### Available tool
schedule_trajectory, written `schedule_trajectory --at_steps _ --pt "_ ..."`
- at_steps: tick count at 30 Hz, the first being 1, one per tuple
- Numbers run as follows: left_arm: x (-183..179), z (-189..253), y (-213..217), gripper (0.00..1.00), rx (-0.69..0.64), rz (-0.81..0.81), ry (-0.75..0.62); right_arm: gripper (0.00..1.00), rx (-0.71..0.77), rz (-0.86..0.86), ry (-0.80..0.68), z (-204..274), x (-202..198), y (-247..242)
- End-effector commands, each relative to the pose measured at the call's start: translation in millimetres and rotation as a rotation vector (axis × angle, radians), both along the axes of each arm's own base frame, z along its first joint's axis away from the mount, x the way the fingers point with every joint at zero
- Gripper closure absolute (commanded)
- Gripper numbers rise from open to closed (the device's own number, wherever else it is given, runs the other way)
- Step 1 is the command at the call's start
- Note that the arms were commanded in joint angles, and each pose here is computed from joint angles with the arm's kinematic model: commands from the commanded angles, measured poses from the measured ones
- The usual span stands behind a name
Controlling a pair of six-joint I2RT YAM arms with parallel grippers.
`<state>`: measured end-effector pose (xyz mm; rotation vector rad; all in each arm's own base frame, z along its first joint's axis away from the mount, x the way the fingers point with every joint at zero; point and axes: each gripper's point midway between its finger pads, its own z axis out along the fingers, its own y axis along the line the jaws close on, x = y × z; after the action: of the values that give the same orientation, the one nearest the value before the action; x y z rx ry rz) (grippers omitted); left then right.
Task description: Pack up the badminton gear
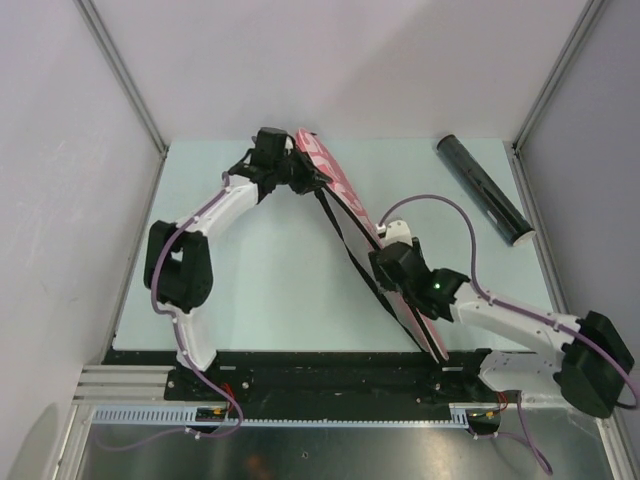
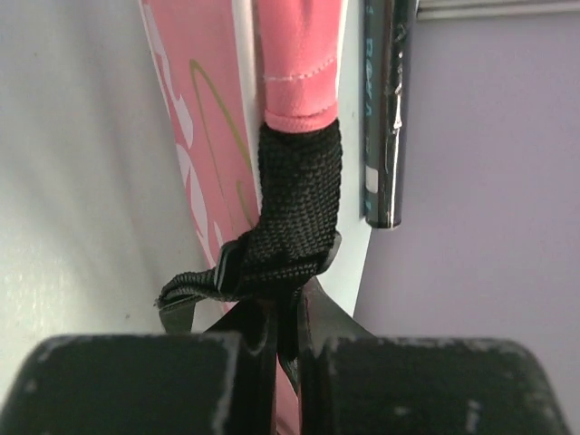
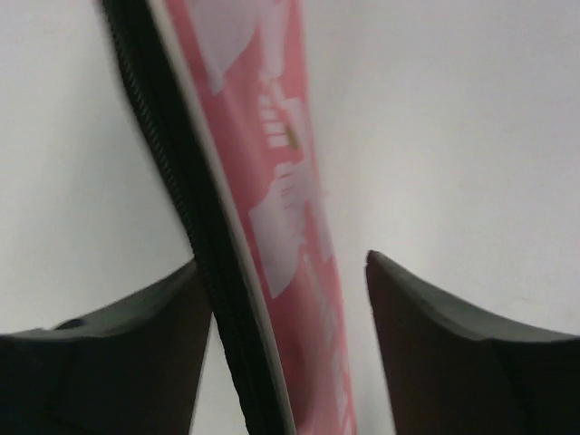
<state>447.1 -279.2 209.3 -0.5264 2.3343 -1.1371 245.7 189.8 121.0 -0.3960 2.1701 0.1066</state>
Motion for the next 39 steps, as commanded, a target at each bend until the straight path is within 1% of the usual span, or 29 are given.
schedule_trajectory --at_steps 1,3,4,5,6,7,8,10,13,14,15,16,18,19,20,21,22,23,24,25,26,27,28,29,31,32,35,38,39 --pt "37.1 22.3 -10.4 1.00 -0.143 0.053 -0.070 0.43 -0.242 -0.234 -0.120 35.4 35.6 -49.2" --pt "47.0 11.8 -9.4 1.00 -0.138 0.061 -0.062 0.47 -0.280 -0.237 -0.138 38.4 46.5 -54.2" --pt "49.9 9.5 -10.4 1.00 -0.137 0.054 -0.063 0.52 -0.302 -0.254 -0.148 43.5 53.6 -62.2" --pt "54.3 13.9 -12.3 1.00 -0.140 0.043 -0.080 0.66 -0.346 -0.241 -0.159 47.3 58.2 -68.0" --pt "58.3 1.8 -14.9 1.00 -0.134 0.036 -0.062 0.72 -0.347 -0.251 -0.184 53.8 64.9 -71.1" --pt "58.3 -0.6 -19.3 0.99 -0.146 0.011 -0.052 0.75 -0.365 -0.271 -0.190 56.5 71.6 -81.3" --pt "62.5 4.4 -23.6 0.99 -0.157 -0.003 -0.065 0.81 -0.420 -0.247 -0.201 60.2 76.0 -86.5" --pt "67.2 -10.9 -30.0 0.95 -0.163 -0.022 -0.036 0.90 -0.452 -0.265 -0.230 67.1 84.1 -93.9" --pt "72.5 -12.4 -36.6 0.62 -0.162 -0.071 -0.059 0.94 -0.506 -0.298 -0.193 56.6 91.5 -111.1" --pt "74.3 -12.3 -32.3 0.31 -0.151 -0.065 -0.063 0.91 -0.508 -0.311 -0.169 51.0 93.6 -118.4" --pt "73.3 -7.3 -29.1 0.08 -0.141 -0.065 -0.078 0.90 -0.488 -0.294 -0.143 42.2 94.2 -115.6" --pt "73.1 -5.6 -24.6 0.00 -0.118 -0.072 -0.103 0.90 -0.495 -0.285 -0.128 35.3 95.7 -114.0" --pt "68.5 -1.2 -8.2 0.00 -0.078 -0.047 -0.108 0.91 -0.516 -0.292 -0.112 27.3 96.9 -115.9" --pt "65.0 -0.3 -3.1 0.00 -0.056 -0.055 -0.121 0.89 -0.536 -0.283 -0.096 20.0 97.9 -115.0" --pt "58.6 -11.1 7.2 0.00 -0.033 -0.045 -0.091 0.82 -0.548 -0.284 -0.091 17.5 98.6 -116.0" --pt "51.5 6.0 14.9 0.00 -0.027 -0.036 -0.124 0.82 -0.559 -0.276 -0.082 14.7 98.1 -115.9" --pt "46.4 7.9 22.7 0.00 -0.004 -0.036 -0.142 0.81 -0.569 -0.273 -0.072 11.7 97.3 -116.4" --pt "36.0 -4.0 32.4 0.00 0.020 -0.029 -0.116 0.75 -0.566 -0.271 -0.065 10.3 96.3 -116.2" --pt "26.3 17.5 39.4 0.00 0.026 -0.024 -0.164 0.71 -0.575 -0.269 -0.051 7.6 94.3 -117.8" --pt "19.4 20.3 44.6 0.00 0.045 -0.029 -0.182 0.66 -0.576 -0.265 -0.045 6.1 93.0 -117.1" --pt "8.7 12.6 50.3 0.00 0.059 -0.032 -0.166 0.49 -0.585 -0.253 -0.033 4.0 90.2 -116.5" --pt "-2.7 33.8 53.8 0.00 0.058 -0.037 -0.217 0.41 -0.585 -0.241 -0.030 3.4 88.4 -113.7" --pt "-8.8 38.0 57.4 0.00 0.073 -0.044 -0.240 0.38 -0.589 -0.207 -0.036 2.8 84.5 -103.4" --pt "-22.1 49.3 60.8 0.00 0.074 -0.051 -0.264 0.24 -0.588 -0.189 -0.036 4.1 80.7 -98.6" --pt "-33.7 61.1 65.9 0.00 0.102 -0.064 -0.311 0.11 -0.561 -0.131 -0.057 7.8 72.6 -78.0" --pt "-44.9 75.2 70.1 0.00 0.110 -0.066 -0.340 0.06 -0.534 -0.123 -0.054 7.8 68.4 -72.4" --pt "-66.8 102.2 77.2 0.00 0.148 -0.092 -0.438 0.03 -0.354 -0.066 -0.095 29.0 54.9 -40.1" --pt "-90.7 114.2 77.8 0.00 0.198 -0.131 -0.508 0.02 -0.105 -0.011 -0.173 74.5 39.7 -7.7" --pt "-97.1 116.8 75.9 0.00 0.204 -0.146 -0.526 0.02 0.056 -0.030 -0.185 96.0 31.5 -1.1"
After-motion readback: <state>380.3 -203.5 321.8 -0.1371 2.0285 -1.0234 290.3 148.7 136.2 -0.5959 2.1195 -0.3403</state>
